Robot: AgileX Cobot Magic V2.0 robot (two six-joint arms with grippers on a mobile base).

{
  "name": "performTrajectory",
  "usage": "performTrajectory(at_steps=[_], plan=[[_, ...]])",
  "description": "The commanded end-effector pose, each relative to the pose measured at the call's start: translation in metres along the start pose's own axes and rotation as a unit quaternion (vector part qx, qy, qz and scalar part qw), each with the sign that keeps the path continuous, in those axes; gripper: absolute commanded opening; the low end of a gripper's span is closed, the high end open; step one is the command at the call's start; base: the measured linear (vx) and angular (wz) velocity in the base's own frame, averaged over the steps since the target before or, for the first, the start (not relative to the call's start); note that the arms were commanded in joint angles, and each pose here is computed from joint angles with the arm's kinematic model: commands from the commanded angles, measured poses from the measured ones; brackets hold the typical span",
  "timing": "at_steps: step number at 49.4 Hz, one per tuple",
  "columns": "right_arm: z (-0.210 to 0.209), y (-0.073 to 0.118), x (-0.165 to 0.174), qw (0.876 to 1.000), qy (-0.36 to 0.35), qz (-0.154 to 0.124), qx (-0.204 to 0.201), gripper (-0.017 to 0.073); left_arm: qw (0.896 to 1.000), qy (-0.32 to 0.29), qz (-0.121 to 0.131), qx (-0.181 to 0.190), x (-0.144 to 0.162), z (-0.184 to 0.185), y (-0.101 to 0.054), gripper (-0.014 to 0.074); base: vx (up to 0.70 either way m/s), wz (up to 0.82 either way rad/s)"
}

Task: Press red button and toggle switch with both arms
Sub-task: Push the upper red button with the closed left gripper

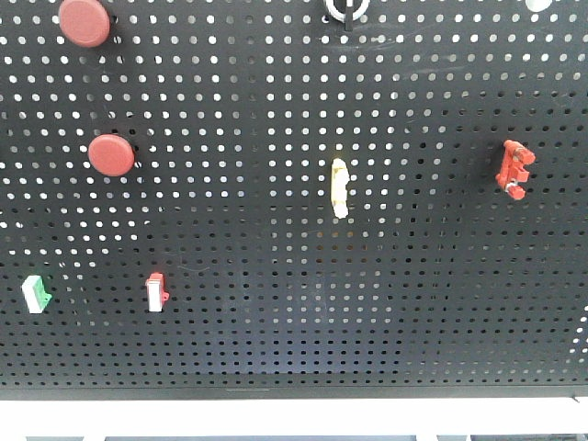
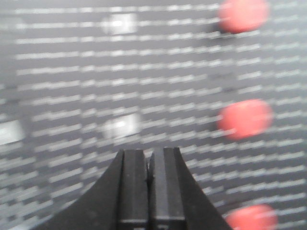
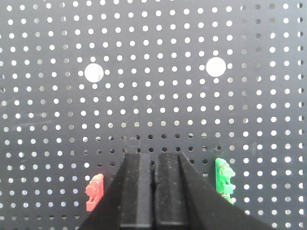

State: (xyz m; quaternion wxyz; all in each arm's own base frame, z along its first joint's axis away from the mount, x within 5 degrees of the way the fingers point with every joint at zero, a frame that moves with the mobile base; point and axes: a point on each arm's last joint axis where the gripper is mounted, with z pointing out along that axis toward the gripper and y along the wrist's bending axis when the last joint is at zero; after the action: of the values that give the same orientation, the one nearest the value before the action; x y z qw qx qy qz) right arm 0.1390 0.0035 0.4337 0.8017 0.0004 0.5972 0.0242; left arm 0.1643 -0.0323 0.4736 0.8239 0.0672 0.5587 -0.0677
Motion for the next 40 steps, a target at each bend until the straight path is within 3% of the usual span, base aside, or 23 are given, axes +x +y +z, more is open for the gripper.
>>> performTrajectory(at_steps=[1, 13, 40], plan=[[0.001, 0.001, -0.017, 0.999, -0.054, 0.000, -0.006, -0.0003, 0.997, -0.059, -0.011, 0.037, -0.022, 0.015, -0.013, 0.0002, 0.00, 0.00], [0.001, 0.001, -0.017, 0.999, -0.054, 0.000, -0.006, -0.0003, 0.996, -0.044, -0.029, 0.077, -0.027, 0.059, -0.034, 0.0002, 0.00, 0.00], [0.001, 0.001, -0.016, 0.999, -0.049, 0.000, -0.006, -0.0003, 0.997, -0.003, -0.028, 0.078, 0.005, 0.117, -0.045, 0.0002, 0.00, 0.00]])
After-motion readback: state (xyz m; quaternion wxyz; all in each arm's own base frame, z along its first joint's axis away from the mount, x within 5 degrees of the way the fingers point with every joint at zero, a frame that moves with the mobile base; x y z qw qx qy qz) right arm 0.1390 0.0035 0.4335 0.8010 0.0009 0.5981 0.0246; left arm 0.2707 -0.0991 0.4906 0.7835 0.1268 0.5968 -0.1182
